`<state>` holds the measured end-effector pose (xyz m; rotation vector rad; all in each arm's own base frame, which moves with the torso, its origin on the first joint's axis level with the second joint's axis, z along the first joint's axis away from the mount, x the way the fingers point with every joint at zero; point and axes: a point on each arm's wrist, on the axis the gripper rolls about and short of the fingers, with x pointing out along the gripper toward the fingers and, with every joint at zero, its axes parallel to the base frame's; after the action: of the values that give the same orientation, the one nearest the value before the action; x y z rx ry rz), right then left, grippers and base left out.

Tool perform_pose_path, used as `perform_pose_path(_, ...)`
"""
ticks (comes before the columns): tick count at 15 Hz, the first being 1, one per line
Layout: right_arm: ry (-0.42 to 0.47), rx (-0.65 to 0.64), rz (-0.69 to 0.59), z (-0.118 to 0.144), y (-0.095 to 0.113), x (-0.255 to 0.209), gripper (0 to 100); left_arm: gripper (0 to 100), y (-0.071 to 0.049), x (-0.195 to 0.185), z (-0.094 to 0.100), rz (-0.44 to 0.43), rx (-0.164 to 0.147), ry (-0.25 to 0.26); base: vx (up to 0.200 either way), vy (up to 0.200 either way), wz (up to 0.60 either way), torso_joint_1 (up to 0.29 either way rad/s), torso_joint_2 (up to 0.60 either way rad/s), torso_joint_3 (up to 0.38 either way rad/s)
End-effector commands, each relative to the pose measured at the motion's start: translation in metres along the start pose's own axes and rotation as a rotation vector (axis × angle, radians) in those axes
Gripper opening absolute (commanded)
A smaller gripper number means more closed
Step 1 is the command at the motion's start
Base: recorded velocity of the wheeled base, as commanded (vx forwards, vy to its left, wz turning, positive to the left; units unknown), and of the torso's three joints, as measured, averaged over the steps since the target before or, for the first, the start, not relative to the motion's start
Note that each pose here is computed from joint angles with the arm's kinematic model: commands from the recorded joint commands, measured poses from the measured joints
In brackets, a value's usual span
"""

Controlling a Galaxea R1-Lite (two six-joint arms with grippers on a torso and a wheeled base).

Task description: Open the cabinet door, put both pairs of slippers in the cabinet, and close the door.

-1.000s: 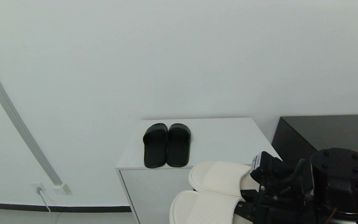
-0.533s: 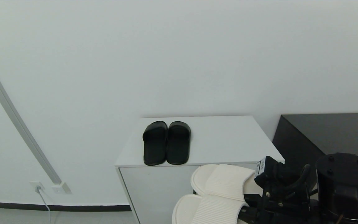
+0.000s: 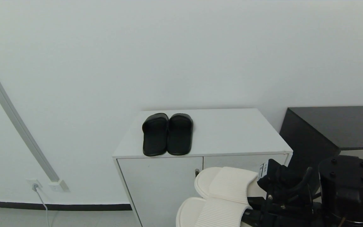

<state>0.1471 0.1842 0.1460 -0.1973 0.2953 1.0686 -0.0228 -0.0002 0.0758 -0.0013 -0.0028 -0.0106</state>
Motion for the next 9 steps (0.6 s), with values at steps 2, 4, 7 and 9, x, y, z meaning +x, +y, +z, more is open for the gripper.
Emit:
perform_pose_path(2, 0.003, -0.001, 0.001, -0.0007, 0.0003, 0.0002, 0, 100, 0.0, 0.0, -0.0001, 0.0, 0.0, 0.001, 0.0, 0.0, 0.0, -0.237, 0.54, 0.32)
perform_pose_path(4, 0.006, 0.0, 0.001, -0.0023, 0.0009, -0.0021, 0, 100, 0.0, 0.0, 0.0, 0.0, 0.0, 0.0, 0.0, 0.0, 0.0, -0.225, 0.54, 0.325)
perform_pose_path(7, 0.007, 0.0, 0.002, -0.0028, 0.0009, -0.0022, 0, 100, 0.0, 0.0, 0.0, 0.0, 0.0, 0.0, 0.0, 0.0, 0.0, -0.217, 0.53, 0.318)
perform_pose_path(9, 0.007, -0.003, 0.0, -0.0028, 0.0009, -0.0022, 0, 100, 0.0, 0.0, 0.0, 0.0, 0.0, 0.0, 0.0, 0.0, 0.0, -0.19, 0.53, 0.317)
